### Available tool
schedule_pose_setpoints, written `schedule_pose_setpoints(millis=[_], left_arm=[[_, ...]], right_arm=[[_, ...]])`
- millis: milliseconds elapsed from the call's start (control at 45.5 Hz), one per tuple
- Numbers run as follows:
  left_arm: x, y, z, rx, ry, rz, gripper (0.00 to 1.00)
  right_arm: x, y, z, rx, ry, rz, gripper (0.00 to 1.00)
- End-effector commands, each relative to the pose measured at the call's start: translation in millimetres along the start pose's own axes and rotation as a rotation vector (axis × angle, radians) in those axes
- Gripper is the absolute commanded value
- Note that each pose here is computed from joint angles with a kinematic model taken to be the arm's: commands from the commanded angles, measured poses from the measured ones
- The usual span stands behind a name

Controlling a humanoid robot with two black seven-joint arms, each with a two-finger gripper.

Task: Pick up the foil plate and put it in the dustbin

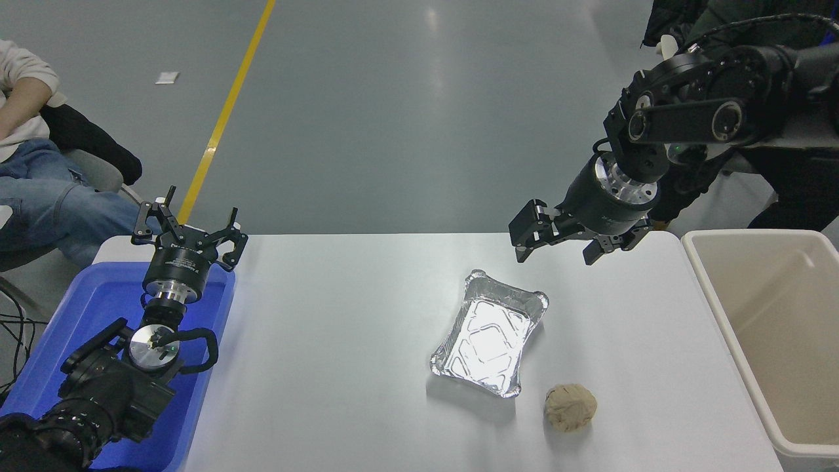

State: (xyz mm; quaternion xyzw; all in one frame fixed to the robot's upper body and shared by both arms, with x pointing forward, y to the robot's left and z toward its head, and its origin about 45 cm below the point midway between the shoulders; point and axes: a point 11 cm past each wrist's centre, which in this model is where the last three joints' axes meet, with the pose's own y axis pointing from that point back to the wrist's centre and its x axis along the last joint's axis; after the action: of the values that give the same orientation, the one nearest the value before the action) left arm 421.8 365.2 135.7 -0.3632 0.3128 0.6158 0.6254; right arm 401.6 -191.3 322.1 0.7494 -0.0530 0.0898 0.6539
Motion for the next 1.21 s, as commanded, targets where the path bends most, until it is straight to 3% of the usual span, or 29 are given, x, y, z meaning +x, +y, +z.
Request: schedule_pose_setpoints(millis=[0, 264, 527, 1187], left_arm=[[0, 0, 0, 0.0, 0.0, 0.0, 0.99], [0, 0, 0, 0.0, 0.0, 0.0, 0.99], [0, 0, 0, 0.001, 0.0, 0.0, 0.99], [0, 0, 0, 0.001, 0.0, 0.0, 0.99]], right_arm=[[10, 7, -1, 0.0, 0.003, 0.037, 1.0], [1, -11, -20, 0.083, -0.012, 0.003, 1.0], [13, -29, -32, 0.184, -0.129, 0.151, 1.0], [-70, -164, 33, 0.076, -0.32, 0.126, 1.0]])
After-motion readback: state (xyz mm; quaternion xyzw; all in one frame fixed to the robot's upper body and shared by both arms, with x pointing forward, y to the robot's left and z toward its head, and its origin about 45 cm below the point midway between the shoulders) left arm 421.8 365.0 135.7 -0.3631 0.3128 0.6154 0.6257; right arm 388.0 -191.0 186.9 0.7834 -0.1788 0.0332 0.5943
